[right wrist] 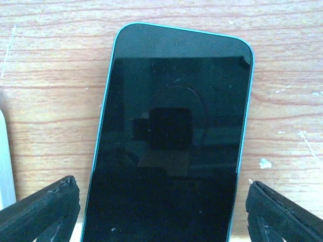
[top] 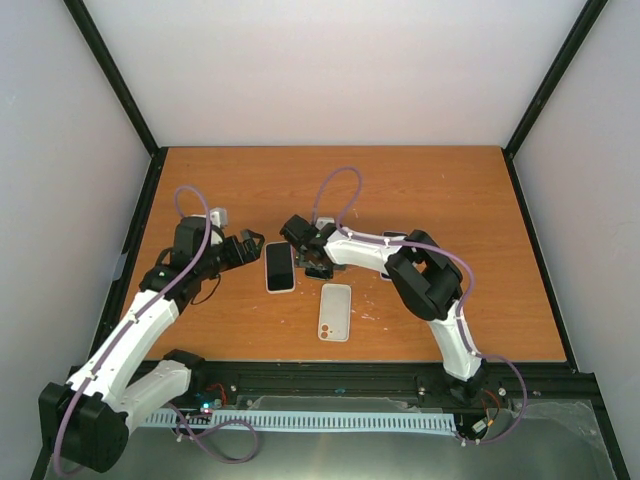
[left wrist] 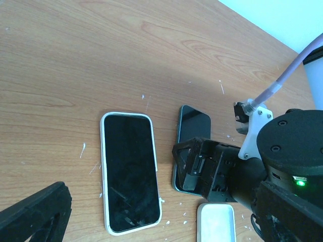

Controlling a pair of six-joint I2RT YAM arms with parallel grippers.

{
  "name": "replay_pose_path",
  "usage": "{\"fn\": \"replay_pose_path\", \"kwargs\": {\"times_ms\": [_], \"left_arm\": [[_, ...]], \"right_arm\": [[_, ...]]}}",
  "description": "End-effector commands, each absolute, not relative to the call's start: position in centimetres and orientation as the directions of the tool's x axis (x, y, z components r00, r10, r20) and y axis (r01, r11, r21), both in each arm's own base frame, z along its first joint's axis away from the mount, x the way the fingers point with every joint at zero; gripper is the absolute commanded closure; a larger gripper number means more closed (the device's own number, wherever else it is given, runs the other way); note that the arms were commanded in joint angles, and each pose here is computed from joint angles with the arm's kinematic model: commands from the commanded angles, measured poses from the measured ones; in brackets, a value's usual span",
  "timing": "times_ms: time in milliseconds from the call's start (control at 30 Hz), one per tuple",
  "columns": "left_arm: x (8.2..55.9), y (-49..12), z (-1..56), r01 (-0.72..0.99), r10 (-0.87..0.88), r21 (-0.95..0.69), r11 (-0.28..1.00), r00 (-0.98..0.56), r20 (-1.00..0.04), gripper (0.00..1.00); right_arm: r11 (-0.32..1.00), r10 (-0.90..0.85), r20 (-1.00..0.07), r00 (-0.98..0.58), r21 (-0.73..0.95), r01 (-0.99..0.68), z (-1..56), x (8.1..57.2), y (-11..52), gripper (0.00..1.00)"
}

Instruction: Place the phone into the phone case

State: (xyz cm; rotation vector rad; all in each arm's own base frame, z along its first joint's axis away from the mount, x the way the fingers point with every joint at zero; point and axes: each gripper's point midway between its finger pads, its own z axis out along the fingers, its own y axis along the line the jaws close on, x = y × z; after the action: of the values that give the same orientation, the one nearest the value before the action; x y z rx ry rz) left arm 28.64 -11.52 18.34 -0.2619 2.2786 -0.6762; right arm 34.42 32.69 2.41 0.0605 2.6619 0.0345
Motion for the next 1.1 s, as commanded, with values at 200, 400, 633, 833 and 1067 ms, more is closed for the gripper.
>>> {"fn": "replay_pose_path", "kwargs": {"times_ms": [200, 400, 633, 833, 1067], "left_arm": [[28.5, -11.4, 18.4, 0.026, -0.363, -0.535, 0.844, -0.706, -0.608, 0.00], [28.5, -11.4, 18.5, 0.032, -0.363, -0.538, 0.842, -0.703, -0.611, 0.01], [28.7, -11.8, 18.7, 0.048, -0.355, -0.544, 0.838, -0.708, -0.610, 0.00], [28.5, -12.4, 18.5, 0.073, -0.349, -0.564, 0.823, -0.717, -0.603, 0.01], [28.5, -12.9, 17.7, 0.074, -0.346, -0.580, 0.812, -0.738, -0.579, 0.00]], "right_arm": [[0.999, 0.044, -0.458, -0.888, 0.001, 0.048, 0.9, 35.3, 32.2, 0.17], [0.999, 0.048, -0.450, -0.892, 0.004, 0.052, 0.3, 35.4, 31.8, 0.14], [1.000, 0.020, -0.466, -0.885, -0.003, 0.024, 0.5, 35.8, 31.8, 0.21], [0.999, -0.002, -0.492, -0.871, 0.034, -0.021, 2.9, 35.9, 32.3, 0.26], [0.996, -0.001, -0.505, -0.863, 0.072, -0.044, 5.9, 34.8, 31.6, 0.33]]}}
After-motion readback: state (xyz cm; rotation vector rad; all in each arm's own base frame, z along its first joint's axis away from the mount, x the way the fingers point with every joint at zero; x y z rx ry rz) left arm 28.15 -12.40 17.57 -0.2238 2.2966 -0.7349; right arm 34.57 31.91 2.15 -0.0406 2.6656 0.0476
